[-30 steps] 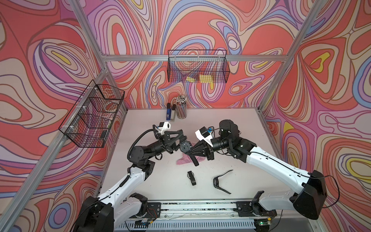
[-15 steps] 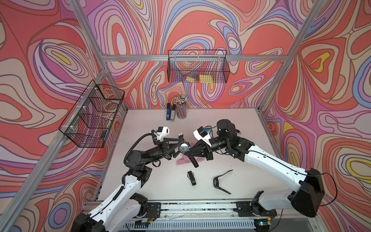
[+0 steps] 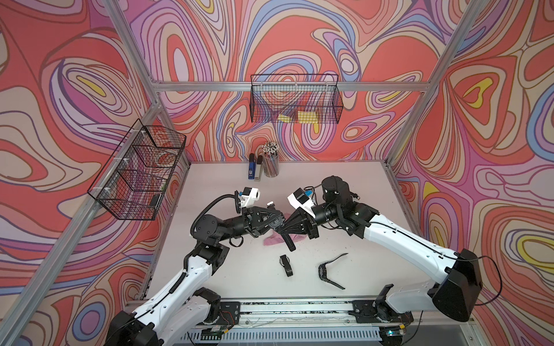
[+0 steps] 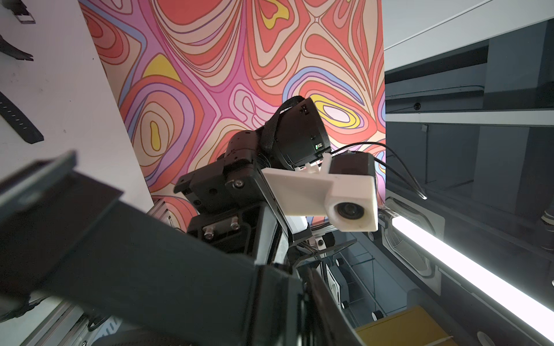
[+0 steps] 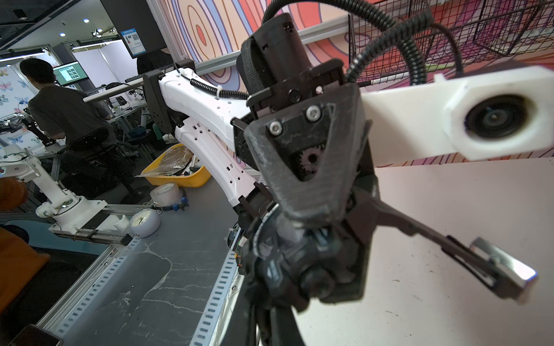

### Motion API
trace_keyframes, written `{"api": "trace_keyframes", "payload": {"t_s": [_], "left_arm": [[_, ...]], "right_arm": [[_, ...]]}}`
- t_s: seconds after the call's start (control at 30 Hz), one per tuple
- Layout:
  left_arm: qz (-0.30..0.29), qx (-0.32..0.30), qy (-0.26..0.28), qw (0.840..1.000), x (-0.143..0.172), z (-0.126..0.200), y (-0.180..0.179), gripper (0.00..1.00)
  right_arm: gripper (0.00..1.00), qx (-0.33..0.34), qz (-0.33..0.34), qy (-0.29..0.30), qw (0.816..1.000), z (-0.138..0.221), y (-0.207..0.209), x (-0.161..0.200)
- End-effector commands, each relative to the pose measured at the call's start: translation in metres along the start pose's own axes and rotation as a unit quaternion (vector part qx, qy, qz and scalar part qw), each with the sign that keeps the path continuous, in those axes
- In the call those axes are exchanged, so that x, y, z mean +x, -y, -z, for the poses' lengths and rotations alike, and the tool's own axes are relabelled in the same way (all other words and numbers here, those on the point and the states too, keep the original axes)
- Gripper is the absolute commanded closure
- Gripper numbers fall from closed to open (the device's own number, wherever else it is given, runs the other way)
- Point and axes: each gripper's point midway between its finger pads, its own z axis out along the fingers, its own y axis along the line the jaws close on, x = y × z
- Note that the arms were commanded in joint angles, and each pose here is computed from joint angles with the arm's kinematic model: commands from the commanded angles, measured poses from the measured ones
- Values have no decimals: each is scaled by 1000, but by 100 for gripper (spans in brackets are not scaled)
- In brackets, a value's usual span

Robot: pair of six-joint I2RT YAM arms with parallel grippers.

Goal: Wipe the watch dial
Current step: Adjust the watch.

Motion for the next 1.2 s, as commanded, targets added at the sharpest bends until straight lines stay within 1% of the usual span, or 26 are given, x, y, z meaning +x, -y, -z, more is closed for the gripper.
{"api": "trace_keyframes", "payload": {"t_s": [0.0, 0.17, 0.2, 0.33, 0.37, 0.43, 0.53, 0.57, 0.7, 0.77, 0.8, 0.9, 0.93, 0.97, 1.0, 1.03, 1.07, 1.13, 1.17], "left_arm": [[-42, 47, 0, 998, 2, -1, 32, 57], [-30, 64, 10, 997, -2, 0, 32, 55], [-27, 70, 11, 997, -3, 1, 32, 57], [-21, 64, 3, 998, 0, -1, 26, 80], [-22, 63, 4, 998, 0, -1, 26, 84], [-26, 60, 2, 998, 1, -1, 28, 91], [-32, 64, -1, 997, 3, -1, 35, 99], [-33, 67, -1, 997, 3, -1, 37, 100], [-32, 71, 5, 997, 3, 0, 39, 100], [-30, 70, 8, 997, 2, 0, 36, 100], [-28, 70, 10, 997, 1, 1, 35, 100], [-25, 82, 20, 996, -1, 2, 38, 100], [-9, 80, 29, 996, -3, 5, 26, 100], [-6, 87, 37, 996, -5, 7, 25, 100], [-1, 95, 46, 994, -7, 9, 25, 100], [1, 105, 56, 993, -10, 12, 25, 100], [2, 111, 64, 992, -12, 15, 25, 100], [3, 110, 82, 990, -16, 21, 21, 100], [3, 112, 91, 990, -18, 24, 21, 100]], "right_arm": [[100, -7, -12, -19, 1000, 2, -7, 16], [100, 13, 9, -24, 1000, 5, -8, 19], [100, 18, 13, -24, 999, 6, -7, 19], [100, 25, 19, -25, 999, 7, -6, 17], [100, 25, 20, -25, 999, 6, -5, 17], [100, 24, 19, -26, 999, 5, -3, 17], [100, 24, 17, -27, 999, 4, -1, 17], [100, 25, 15, -29, 999, 4, 1, 18], [100, 31, 11, -32, 999, 3, 4, 20], [97, 37, 10, -33, 999, 4, 5, 20], [93, 41, 10, -34, 999, 4, 6, 20], [66, 60, 7, -38, 997, 6, 10, 21], [56, 73, 2, -40, 996, 8, 12, 21], [49, 91, -6, -43, 995, 10, 16, 23], [38, 119, -17, -47, 992, 13, 23, 25], [29, 147, -33, -48, 987, 19, 30, 30], [23, 163, -45, -45, 985, 24, 34, 33], [6, 195, -72, -29, 978, 40, 41, 39], [2, 216, -82, -20, 973, 49, 46, 42]]}}
